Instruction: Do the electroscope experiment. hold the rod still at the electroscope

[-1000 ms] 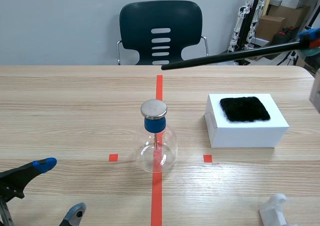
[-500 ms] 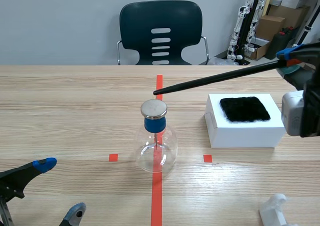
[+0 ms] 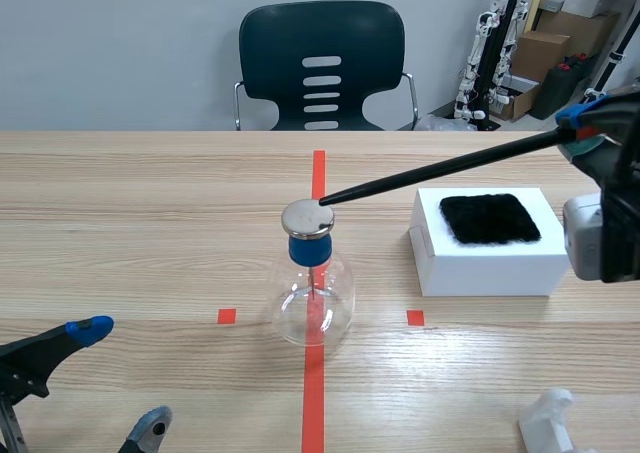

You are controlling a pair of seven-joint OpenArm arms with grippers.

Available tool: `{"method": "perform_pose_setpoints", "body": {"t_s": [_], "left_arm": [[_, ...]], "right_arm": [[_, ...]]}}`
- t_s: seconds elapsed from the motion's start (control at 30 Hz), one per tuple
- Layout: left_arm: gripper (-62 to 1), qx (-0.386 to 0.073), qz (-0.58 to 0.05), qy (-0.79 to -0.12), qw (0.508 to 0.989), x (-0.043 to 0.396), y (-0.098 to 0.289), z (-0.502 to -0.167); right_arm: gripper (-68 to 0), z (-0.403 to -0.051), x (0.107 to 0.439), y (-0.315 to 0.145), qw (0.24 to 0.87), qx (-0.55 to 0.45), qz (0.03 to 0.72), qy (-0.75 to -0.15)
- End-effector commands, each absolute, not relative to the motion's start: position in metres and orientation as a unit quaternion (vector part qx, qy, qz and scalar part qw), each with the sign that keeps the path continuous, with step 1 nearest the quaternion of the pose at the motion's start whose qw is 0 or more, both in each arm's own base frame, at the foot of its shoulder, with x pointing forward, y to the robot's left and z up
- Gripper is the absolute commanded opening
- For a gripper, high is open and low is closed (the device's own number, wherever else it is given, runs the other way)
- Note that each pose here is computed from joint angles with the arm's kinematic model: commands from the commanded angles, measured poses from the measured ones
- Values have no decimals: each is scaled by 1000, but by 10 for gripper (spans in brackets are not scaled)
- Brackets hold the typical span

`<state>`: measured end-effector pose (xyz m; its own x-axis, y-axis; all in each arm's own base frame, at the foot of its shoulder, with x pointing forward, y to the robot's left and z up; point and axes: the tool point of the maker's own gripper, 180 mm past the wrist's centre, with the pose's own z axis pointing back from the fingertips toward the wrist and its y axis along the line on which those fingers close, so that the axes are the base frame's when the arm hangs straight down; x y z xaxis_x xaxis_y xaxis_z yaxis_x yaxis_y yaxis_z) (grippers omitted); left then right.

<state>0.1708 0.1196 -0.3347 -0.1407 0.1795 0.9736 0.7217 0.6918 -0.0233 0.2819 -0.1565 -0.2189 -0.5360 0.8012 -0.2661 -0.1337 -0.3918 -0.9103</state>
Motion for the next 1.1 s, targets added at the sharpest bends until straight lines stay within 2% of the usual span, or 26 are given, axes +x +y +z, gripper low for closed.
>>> {"method": "perform_pose_setpoints", "body": {"t_s": [0.0,1.07], "left_arm": [[14,-317,-230,-728,563,173,119,-328],[14,-317,-230,-728,563,173,119,-328]], "right_arm": [[-662,-207,286,-152,303,-379,739,-467],[-662,-207,284,-150,300,-373,740,-472]]}}
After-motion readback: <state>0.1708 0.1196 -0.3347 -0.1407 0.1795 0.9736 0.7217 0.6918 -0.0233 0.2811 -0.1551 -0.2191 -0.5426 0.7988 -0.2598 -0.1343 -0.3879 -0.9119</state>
